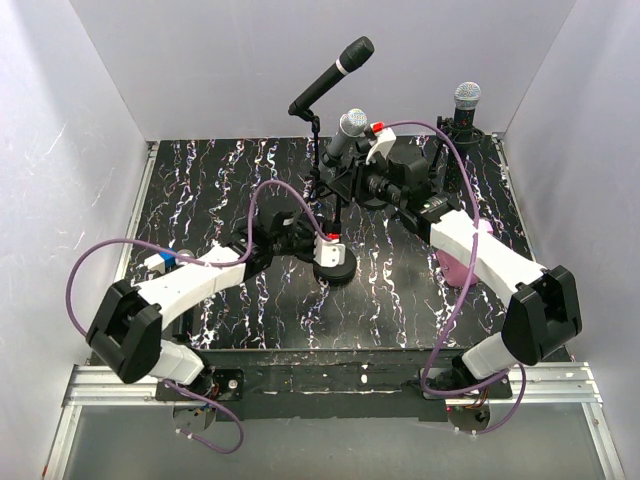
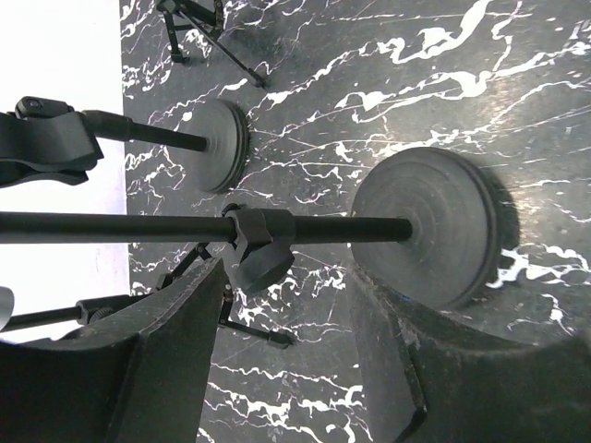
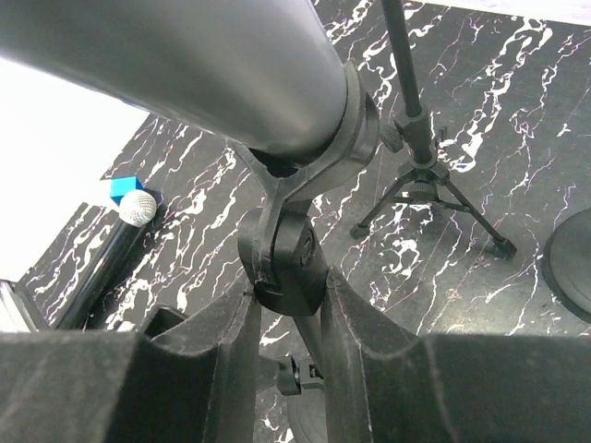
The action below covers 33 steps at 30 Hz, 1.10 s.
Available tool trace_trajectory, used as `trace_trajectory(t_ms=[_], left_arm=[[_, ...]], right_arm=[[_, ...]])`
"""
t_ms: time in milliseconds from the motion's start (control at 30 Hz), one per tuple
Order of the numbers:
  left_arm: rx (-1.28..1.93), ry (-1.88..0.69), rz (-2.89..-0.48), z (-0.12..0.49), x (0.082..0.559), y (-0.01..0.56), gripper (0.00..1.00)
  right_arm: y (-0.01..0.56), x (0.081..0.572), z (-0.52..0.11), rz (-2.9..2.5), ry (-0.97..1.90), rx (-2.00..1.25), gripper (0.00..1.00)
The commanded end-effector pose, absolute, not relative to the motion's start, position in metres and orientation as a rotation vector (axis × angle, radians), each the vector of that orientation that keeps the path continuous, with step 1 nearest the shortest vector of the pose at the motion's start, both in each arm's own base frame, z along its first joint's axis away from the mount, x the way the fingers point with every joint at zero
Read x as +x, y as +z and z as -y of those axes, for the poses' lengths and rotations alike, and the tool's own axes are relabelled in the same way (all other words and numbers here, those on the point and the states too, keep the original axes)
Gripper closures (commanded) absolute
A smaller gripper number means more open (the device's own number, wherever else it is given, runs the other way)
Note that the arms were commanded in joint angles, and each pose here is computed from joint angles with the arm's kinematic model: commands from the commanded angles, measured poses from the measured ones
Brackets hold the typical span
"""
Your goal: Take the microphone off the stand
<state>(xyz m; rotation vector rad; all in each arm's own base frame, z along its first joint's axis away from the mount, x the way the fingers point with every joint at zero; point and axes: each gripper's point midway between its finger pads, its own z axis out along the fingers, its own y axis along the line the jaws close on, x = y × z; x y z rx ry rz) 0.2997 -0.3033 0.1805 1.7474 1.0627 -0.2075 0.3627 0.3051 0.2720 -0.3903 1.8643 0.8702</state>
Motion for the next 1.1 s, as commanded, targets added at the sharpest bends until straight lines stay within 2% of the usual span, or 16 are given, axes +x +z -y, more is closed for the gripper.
trace_trajectory(t_ms=[0, 200, 533, 600, 733, 800, 933, 1067], left_arm=[[1.705, -0.131, -1.063, 0.307, 0.321, 0.177, 0.46], [1.642, -0.085, -1.139, 0.309, 0.345, 0.170, 0.49], [1.610, -0.039, -1.238, 0.310, 0.367, 0.157, 0.63], [1.608, -0.064, -1.252, 0.312, 0.365, 0.158, 0.70], [1.561, -0.116, -1.374, 0.311, 0.367, 0.160, 0.93], [1.490, -0.132, -1.441, 0.306, 0.370, 0.166, 1.00], [1.270, -0.280, -1.661, 0.291, 0.372, 0.176, 1.00], [1.103, -0.566, -1.820, 0.289, 0.354, 0.180, 1.00]], right_arm=[[0.266, 0.356, -0.308, -1.966, 0.948, -0.371, 0.99], [0.267, 0.356, -0.309, -1.971, 0.965, -0.371, 0.99], [0.270, 0.354, -0.308, -1.962, 0.966, -0.379, 0.99], [0.270, 0.354, -0.307, -1.960, 0.964, -0.379, 0.99], [0.272, 0.352, -0.304, -1.943, 0.950, -0.396, 0.99], [0.274, 0.351, -0.303, -1.929, 0.941, -0.411, 0.99], [0.273, 0.343, -0.299, -1.910, 0.934, -0.452, 0.99], [0.265, 0.335, -0.296, -1.915, 0.929, -0.480, 0.99]])
